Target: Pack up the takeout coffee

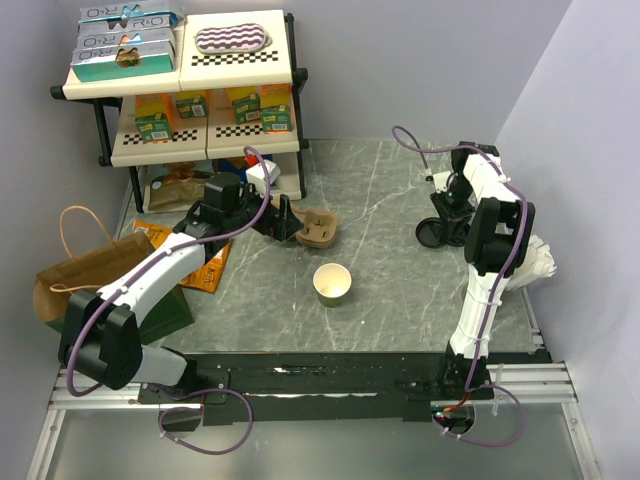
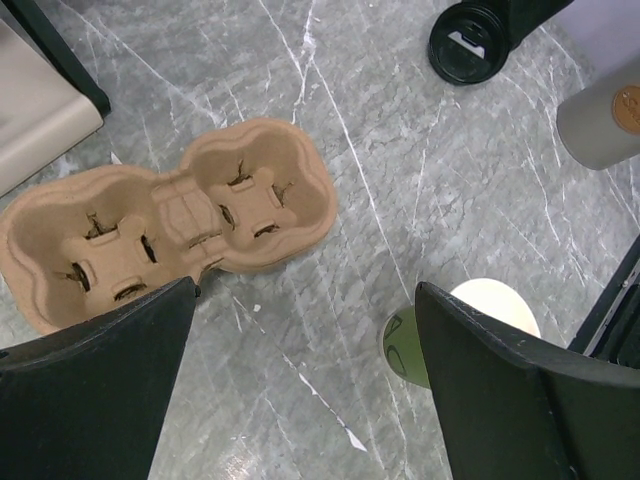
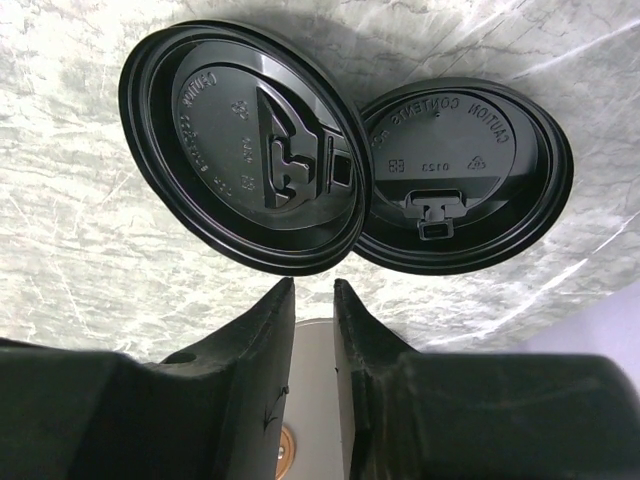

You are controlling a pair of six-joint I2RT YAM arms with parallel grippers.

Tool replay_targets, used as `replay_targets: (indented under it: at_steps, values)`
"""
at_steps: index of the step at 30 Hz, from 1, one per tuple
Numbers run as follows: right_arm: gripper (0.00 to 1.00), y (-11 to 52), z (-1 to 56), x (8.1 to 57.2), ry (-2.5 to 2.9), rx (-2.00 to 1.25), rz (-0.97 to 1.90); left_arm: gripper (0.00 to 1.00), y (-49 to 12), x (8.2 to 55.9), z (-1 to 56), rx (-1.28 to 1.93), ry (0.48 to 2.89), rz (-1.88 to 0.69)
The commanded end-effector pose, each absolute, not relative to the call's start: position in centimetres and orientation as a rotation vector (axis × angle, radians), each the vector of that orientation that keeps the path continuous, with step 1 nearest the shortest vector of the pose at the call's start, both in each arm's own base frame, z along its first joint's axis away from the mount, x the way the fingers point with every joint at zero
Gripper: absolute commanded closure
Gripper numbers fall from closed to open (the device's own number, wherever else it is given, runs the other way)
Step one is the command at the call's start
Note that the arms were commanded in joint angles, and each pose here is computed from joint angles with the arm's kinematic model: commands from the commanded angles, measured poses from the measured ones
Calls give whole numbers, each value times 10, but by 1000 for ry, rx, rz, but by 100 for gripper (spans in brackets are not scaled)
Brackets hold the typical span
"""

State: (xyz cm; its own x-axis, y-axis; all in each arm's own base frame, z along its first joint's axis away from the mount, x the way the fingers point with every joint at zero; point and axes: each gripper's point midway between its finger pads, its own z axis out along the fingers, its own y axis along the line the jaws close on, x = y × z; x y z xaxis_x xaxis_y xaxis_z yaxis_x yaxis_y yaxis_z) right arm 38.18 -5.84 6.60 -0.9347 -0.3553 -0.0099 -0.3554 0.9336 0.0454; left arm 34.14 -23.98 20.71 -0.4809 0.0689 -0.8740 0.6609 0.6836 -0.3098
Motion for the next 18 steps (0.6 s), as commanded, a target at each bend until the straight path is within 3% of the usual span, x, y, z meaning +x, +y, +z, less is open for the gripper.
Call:
replay_targets:
  at_steps: [1, 18]
  values:
    - [71, -56, 80, 382, 3086, -566, 56, 3, -240, 342, 226, 558, 1894, -796]
    - [73, -49, 71, 387, 3102, -539, 84, 3, -241, 345, 224, 556, 1903, -800]
